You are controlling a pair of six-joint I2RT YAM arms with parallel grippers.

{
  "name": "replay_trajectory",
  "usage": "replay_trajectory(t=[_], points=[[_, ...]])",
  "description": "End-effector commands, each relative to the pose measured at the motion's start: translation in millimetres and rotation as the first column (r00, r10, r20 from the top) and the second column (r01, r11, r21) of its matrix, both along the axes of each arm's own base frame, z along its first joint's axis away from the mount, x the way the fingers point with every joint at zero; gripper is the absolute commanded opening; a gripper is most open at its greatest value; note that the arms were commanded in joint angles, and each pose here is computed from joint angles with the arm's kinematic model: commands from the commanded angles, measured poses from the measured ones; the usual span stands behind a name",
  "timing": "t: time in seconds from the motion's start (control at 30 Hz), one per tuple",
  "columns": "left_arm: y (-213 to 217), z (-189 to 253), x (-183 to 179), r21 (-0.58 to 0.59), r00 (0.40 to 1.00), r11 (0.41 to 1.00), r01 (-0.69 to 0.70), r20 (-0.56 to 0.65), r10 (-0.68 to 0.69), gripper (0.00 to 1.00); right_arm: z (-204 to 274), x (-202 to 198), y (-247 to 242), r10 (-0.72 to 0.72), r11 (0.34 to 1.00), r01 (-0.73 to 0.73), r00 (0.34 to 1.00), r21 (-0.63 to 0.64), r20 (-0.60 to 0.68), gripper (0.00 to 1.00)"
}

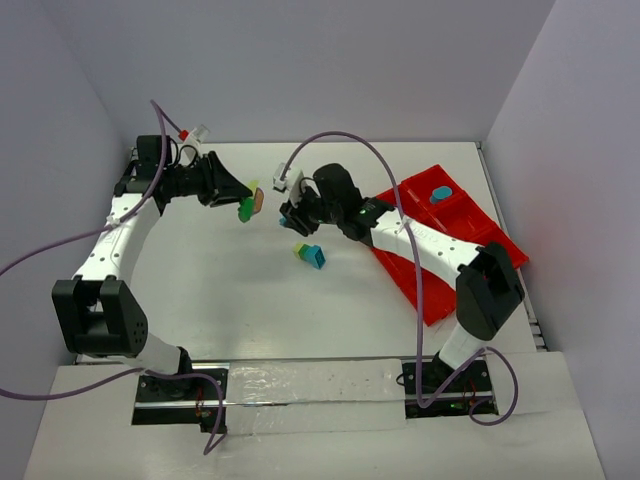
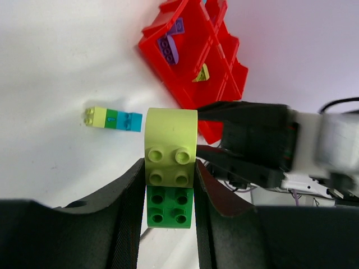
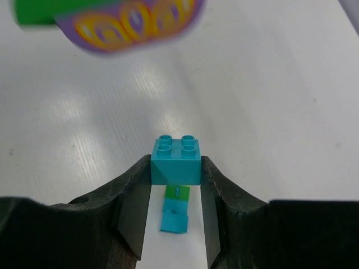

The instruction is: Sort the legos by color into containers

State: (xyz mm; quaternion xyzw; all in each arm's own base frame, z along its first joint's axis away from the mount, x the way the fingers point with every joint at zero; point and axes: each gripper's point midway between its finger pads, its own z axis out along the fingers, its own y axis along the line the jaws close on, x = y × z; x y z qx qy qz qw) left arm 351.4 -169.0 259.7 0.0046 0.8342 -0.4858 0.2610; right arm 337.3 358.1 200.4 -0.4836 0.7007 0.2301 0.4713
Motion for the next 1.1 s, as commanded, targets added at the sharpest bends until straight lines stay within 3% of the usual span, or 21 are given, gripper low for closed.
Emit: replay_trajectory(t=[0.0,0.2,0.43,0.57,0.87,1.07], points=[[-3,23,0,-0.057,0.997,0.998,0.016,0.082,-0.011,0.00,9,3,-22,-0.073,0.997,0.072,0.997,0.013,0.009,0.00],[-2,11,0,-0.049,0.998,0.999,0.004,0.057,-0.001,0.00,11,15,-54,-0.194,0.980,0.194,0.981,0.034,-0.024,0.00],[1,2,6,-0.004,0.998,1.000,-0.018,0.053,0.018,0.00,21,54,-135,-0.495,0.863,0.498,0.867,0.084,-0.050,0.00],[-1,-2,14,0.022,0.998,0.999,-0.030,0.061,0.029,0.00,45,73,-208,-0.697,0.703,0.690,0.717,0.174,-0.027,0.00],[-2,-3,38,0.041,0.994,0.996,-0.075,0.086,0.072,0.00,45,86,-295,-0.869,0.416,0.876,0.462,0.244,-0.178,0.00],[1,-13,54,0.067,0.994,0.993,-0.097,0.067,0.092,0.00,27,106,-361,-0.928,0.115,0.975,0.174,0.190,-0.331,0.00]])
